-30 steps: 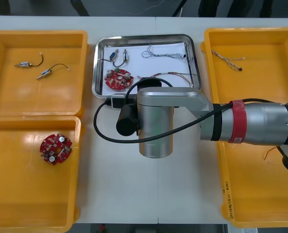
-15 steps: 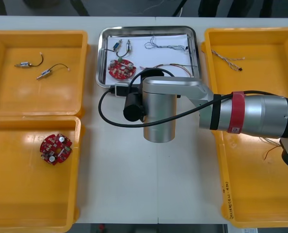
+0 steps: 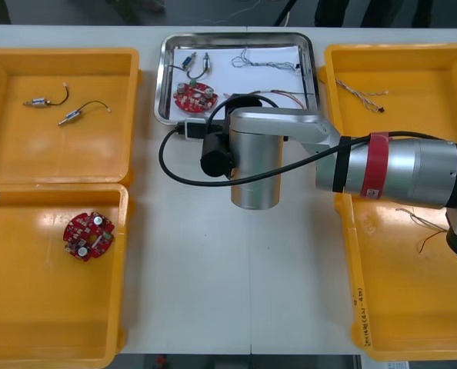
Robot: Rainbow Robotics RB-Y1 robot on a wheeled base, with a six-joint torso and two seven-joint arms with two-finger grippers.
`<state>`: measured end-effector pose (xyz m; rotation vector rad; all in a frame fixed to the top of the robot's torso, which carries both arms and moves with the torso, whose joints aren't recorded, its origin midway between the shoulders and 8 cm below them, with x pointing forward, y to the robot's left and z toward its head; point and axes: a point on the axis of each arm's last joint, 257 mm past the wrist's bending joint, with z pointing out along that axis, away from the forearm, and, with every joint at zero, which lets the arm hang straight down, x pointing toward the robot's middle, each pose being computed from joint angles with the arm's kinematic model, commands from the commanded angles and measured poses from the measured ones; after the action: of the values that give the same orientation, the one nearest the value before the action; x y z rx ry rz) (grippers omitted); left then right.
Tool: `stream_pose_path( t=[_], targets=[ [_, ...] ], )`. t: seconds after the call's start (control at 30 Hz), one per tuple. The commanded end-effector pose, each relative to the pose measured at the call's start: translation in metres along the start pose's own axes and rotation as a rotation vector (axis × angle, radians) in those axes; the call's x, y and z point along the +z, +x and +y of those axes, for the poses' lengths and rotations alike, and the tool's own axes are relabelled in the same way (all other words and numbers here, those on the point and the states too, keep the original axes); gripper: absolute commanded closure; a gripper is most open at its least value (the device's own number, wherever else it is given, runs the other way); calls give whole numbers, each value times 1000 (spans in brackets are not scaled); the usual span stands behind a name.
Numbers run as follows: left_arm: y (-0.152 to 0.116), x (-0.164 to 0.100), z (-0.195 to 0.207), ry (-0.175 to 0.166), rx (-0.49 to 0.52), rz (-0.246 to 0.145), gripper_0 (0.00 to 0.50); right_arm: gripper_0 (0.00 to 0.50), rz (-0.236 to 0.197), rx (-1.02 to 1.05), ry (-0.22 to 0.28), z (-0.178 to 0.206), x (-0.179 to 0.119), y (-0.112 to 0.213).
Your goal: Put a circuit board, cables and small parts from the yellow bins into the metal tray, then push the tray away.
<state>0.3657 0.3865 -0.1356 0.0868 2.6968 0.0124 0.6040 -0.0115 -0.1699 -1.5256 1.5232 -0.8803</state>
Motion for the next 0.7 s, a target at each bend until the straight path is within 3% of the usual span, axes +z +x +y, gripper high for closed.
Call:
stream_pose_path(
  t=[0.03, 0.5, 0.63, 0.7],
  targets=[
    [-2, -15, 15, -57, 36, -17, 0, 500, -55, 8, 52, -29, -7, -27],
    [-2, -15, 15, -57, 36, -17, 0, 487, -69, 25, 51, -30, -2, -32],
    [-2, -15, 15, -57, 36, -17, 0, 298, -72, 22, 50, -29, -3, -34],
    [-2, -15, 15, -57, 36, -17, 0, 78, -71, 20, 51, -30, -3, -34]
  ],
)
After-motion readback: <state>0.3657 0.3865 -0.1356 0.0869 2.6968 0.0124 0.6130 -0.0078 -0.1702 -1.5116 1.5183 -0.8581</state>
